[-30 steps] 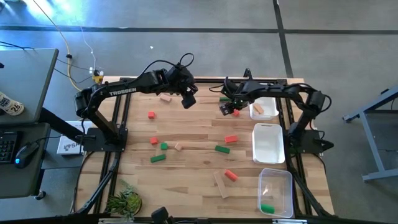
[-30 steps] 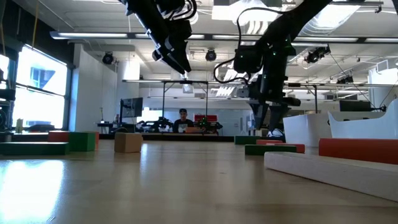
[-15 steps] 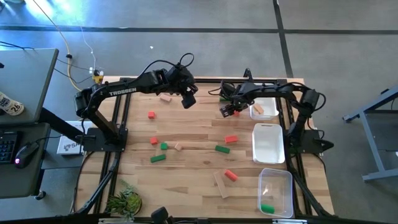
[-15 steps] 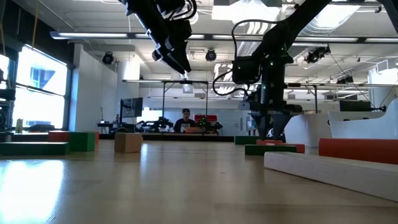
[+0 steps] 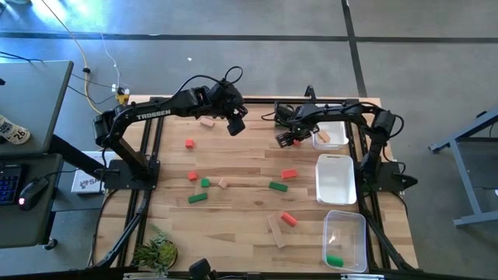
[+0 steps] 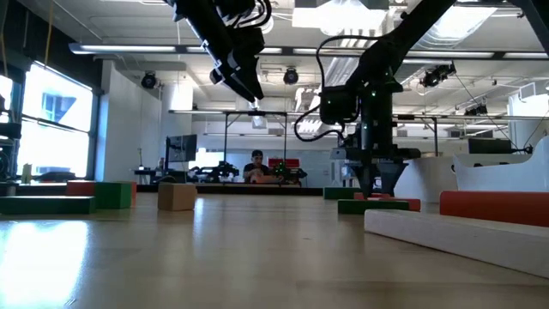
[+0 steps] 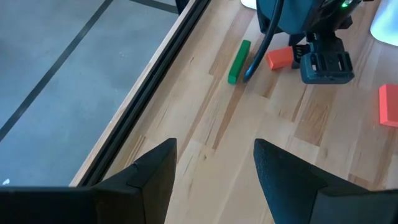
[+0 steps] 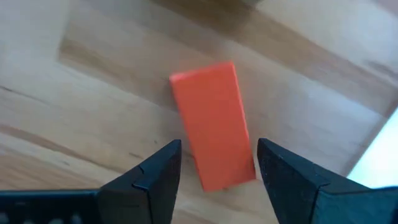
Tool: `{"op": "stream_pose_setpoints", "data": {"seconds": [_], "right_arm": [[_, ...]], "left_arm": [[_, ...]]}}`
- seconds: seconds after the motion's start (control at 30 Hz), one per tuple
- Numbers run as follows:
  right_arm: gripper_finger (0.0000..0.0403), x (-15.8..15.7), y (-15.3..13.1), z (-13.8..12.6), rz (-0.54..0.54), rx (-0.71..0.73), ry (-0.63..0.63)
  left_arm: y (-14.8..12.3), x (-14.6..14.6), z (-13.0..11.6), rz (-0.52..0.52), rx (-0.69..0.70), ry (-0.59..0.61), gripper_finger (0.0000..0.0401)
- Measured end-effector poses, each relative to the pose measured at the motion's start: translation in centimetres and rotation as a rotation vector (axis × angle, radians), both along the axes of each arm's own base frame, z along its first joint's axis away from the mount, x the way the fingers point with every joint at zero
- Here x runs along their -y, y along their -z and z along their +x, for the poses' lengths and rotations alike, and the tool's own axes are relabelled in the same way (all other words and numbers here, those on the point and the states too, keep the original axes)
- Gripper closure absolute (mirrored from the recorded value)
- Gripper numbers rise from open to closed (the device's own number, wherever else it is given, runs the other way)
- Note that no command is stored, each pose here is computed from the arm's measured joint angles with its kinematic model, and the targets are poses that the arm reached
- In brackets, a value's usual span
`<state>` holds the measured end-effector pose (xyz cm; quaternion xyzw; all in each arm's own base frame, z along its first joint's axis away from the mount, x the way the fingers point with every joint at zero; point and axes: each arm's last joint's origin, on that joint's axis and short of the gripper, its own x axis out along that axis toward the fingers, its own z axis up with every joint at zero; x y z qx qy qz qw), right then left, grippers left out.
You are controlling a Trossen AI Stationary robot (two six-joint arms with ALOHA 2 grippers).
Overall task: Sort & place blocks by color
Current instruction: Put the orange block into the bottom white bin
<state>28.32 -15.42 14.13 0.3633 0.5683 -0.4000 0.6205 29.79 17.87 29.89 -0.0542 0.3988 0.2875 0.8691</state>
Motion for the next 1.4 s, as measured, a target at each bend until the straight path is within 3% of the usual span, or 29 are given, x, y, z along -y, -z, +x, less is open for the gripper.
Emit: {"op": "stream_pose_setpoints", "data": {"seconds": [0.27,0.7,0.93,1.07,1.4], "right_arm": [[0.0314,-0.4,-0.2,0.0,0.036,-0.033,-0.008],[0.0315,-1.0,-3.1,1.6,0.035,-0.054,-0.066],[0.0315,-5.9,-6.1,3.6,0.059,-0.127,-0.147],[0.0315,-9.1,-7.9,4.3,0.017,-0.177,-0.182],[0.0315,-14.4,-8.9,3.2,-0.059,-0.36,-0.142]], "left_arm": [[0.0,0.0,0.0,0.0,0.0,0.0,0.0201],[0.0,0.0,0.0,0.0,0.0,0.0,0.0201],[0.1,0.1,-0.1,-0.01,-0.016,0.0,0.0201],[0.2,0.1,-0.1,-0.012,-0.02,0.0,0.0201],[0.2,0.1,-0.1,-0.012,-0.02,0.0,0.0201]]}}
